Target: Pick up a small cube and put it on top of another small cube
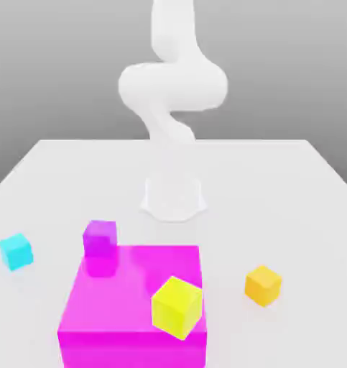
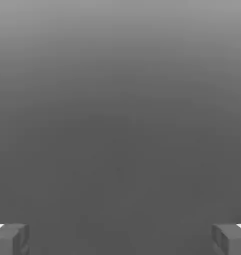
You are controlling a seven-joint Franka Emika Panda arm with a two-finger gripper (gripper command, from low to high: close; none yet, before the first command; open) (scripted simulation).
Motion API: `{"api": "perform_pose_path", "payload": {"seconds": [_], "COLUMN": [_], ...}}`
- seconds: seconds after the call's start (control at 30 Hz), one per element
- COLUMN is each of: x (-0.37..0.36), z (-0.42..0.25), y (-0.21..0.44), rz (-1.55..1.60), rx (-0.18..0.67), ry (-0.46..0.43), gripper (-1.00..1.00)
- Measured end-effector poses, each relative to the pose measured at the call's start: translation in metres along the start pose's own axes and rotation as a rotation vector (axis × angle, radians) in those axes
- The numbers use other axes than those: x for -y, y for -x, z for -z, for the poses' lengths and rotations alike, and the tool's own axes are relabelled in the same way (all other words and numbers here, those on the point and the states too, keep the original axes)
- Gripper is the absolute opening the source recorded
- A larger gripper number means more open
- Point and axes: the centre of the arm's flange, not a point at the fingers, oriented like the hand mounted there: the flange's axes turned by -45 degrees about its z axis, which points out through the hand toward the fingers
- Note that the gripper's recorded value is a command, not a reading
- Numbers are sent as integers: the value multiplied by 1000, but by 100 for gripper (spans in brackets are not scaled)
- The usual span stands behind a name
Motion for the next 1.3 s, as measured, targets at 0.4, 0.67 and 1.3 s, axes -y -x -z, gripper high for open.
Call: {"api": "perform_pose_path", "payload": {"seconds": [0.4,0.67,1.3], "x": [115,165,165], "z": [-249,-320,-348], "y": [154,322,357], "rz": [341,586,601], "rx": [413,666,693], "ry": [-146,-230,-236], "gripper": [0,0,-100]}}
